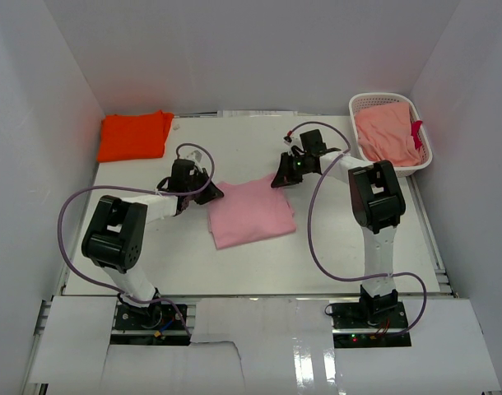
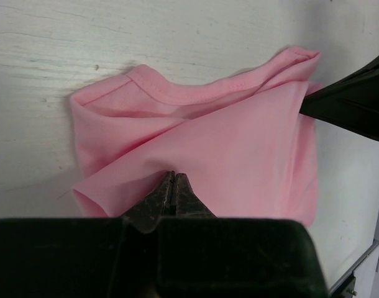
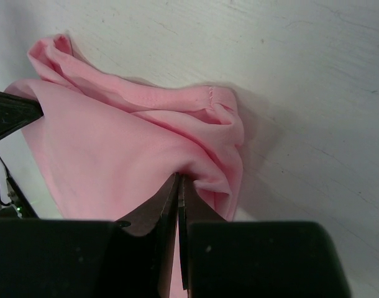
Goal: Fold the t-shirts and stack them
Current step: Smooth out wrinkles on the folded tshirt
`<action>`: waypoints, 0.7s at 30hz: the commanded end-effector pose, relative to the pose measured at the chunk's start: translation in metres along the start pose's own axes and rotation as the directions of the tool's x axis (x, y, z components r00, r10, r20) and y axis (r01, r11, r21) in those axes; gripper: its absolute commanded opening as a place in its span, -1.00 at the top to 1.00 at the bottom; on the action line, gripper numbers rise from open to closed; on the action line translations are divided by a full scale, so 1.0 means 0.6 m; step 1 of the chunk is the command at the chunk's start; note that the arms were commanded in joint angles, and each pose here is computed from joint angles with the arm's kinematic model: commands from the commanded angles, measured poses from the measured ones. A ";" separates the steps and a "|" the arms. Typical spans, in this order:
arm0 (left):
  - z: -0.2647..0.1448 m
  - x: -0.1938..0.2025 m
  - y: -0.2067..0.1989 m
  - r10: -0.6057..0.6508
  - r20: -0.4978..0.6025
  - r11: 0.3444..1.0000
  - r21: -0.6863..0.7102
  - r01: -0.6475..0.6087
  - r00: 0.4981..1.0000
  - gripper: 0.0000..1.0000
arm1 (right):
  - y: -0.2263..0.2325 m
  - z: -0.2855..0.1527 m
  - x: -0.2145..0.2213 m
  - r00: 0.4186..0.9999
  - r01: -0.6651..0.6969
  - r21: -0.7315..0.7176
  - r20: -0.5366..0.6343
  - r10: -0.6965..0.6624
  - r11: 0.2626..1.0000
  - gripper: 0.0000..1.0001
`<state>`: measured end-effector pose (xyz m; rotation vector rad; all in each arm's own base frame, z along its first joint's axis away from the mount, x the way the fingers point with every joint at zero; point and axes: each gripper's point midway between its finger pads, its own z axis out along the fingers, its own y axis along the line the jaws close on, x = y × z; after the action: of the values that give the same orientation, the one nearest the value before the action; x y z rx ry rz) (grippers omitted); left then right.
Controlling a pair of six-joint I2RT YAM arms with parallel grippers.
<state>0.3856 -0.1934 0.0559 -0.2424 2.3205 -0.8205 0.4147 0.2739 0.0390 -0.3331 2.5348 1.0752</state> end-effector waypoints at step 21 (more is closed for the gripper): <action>-0.017 0.007 0.089 0.001 0.028 0.986 -0.166 0.004 1.000 1.00 | -0.044 -0.026 -0.039 0.998 -0.002 0.048 0.068 -0.001 0.999 0.85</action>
<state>0.3750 -0.1585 0.0306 -0.3206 2.3696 -0.6693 0.4280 0.2534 0.0377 -0.2714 2.5312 1.0414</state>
